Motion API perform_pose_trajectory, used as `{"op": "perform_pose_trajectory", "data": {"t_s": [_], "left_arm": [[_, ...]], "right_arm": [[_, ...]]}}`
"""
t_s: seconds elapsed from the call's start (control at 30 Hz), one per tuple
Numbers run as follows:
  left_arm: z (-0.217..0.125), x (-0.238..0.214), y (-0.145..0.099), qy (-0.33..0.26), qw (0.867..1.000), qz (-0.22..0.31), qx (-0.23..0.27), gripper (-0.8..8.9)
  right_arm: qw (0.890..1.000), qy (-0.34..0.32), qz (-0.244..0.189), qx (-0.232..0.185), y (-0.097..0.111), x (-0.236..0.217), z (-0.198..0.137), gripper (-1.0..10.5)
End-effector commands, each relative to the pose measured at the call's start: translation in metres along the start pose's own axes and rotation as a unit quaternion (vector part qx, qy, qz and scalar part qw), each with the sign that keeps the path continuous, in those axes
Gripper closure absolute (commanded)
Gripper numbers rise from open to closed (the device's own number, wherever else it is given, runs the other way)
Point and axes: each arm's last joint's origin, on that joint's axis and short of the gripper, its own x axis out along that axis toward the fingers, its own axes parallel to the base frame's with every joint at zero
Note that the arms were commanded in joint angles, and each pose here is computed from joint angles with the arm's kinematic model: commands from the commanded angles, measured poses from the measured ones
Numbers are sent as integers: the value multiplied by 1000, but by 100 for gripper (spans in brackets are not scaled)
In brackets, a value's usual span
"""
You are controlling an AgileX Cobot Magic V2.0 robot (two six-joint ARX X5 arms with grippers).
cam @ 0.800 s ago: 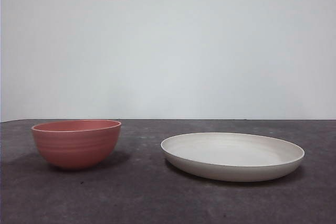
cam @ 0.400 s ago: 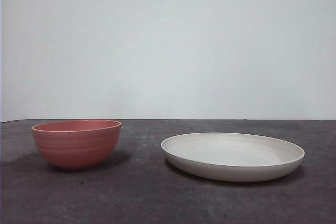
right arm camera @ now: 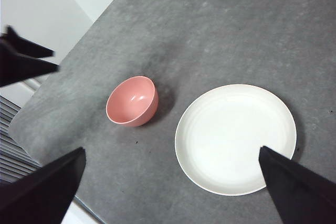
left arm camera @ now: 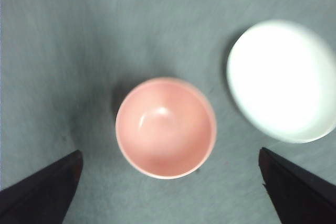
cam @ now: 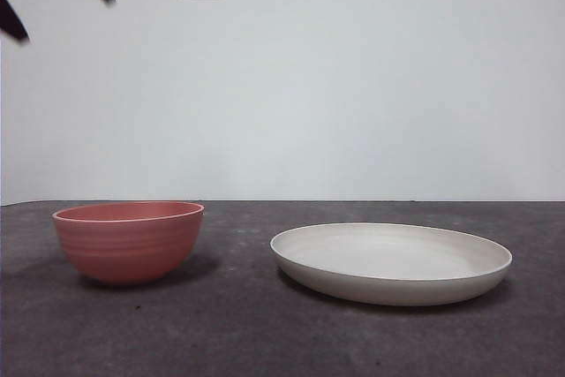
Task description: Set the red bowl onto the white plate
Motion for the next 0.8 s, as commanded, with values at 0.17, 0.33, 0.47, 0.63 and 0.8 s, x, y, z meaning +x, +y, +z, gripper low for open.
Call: {"op": "perform_pose_trajectory", "data": {"t_s": [0.17, 0.33, 0.47, 0.63, 0.8], "left_arm": [[14, 65, 17, 83, 996, 15, 6, 193], [15, 109, 38, 124, 992, 28, -19, 193], [11, 133, 50, 156, 987, 34, -34, 195], [6, 154, 57, 184, 982, 31, -44, 209], [3, 164, 59, 196, 979, 28, -46, 450]], "right_arm": [[1000, -7, 4, -7, 3, -2, 4, 367], [1000, -2, 3, -4, 3, -2, 3, 367], [1000, 5, 2, -1, 2, -2, 2, 367], [1000, 5, 2, -1, 2, -2, 1, 367], [1000, 5, 2, -2, 2, -2, 2, 367]]}}
